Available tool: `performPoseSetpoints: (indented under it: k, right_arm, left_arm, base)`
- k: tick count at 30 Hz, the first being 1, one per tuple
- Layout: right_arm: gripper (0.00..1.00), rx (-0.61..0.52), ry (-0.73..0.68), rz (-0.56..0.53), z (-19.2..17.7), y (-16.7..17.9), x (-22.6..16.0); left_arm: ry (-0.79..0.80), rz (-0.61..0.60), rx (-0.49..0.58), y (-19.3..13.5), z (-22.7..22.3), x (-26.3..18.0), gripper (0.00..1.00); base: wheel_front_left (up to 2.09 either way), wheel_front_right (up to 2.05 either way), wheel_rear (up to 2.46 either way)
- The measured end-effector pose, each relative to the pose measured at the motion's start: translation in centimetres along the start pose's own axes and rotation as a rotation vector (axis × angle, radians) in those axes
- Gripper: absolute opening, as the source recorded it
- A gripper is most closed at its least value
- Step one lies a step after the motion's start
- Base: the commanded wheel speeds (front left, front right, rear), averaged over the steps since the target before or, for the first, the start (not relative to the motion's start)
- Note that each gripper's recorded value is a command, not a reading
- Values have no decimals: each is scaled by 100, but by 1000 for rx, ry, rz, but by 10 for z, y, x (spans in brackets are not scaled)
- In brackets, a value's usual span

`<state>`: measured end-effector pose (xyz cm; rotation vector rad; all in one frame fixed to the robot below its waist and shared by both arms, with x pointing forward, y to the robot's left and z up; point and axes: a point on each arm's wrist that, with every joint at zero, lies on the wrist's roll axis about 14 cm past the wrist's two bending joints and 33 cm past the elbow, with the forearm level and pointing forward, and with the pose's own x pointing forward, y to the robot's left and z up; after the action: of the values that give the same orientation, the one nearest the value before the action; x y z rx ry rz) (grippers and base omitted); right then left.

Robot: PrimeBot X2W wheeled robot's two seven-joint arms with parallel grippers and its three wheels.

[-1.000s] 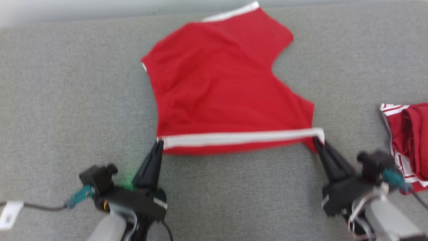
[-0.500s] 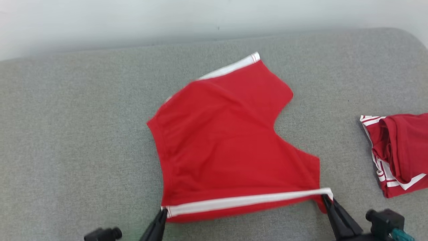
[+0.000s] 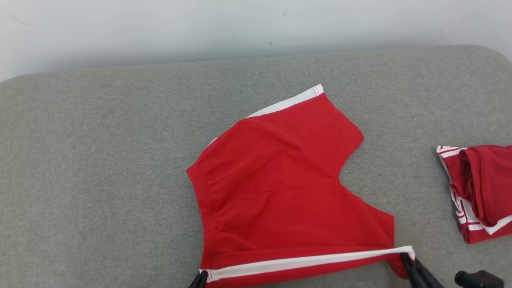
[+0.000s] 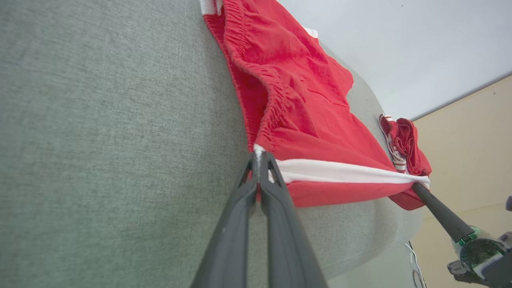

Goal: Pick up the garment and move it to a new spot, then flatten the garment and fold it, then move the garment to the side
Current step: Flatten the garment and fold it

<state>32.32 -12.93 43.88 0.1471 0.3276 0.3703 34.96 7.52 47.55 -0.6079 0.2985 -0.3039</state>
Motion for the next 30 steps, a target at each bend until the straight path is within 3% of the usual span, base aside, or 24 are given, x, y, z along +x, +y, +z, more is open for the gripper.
performPoseSetpoints:
  k: [6, 15, 23, 30]
  right_arm:
    - [0, -84, -100, 9, 41, -9, 20]
    - [0, -200, -214, 50, 103, -27, 79]
    - [0, -261, -185, 120, 120, -39, 156]
    - [0, -306, -87, 179, 104, -41, 212]
  left_arm:
    - [-34, -35, 10, -9, 15, 4, 0]
    - [-105, -126, 61, -24, 55, 46, 0]
    - [-189, -72, 38, -5, 81, 97, 0]
    - [-219, -21, 26, 18, 87, 121, 0]
  base:
    - [0, 0, 0]
    - [0, 0, 0]
    - [0, 0, 0]
    - [0, 0, 0]
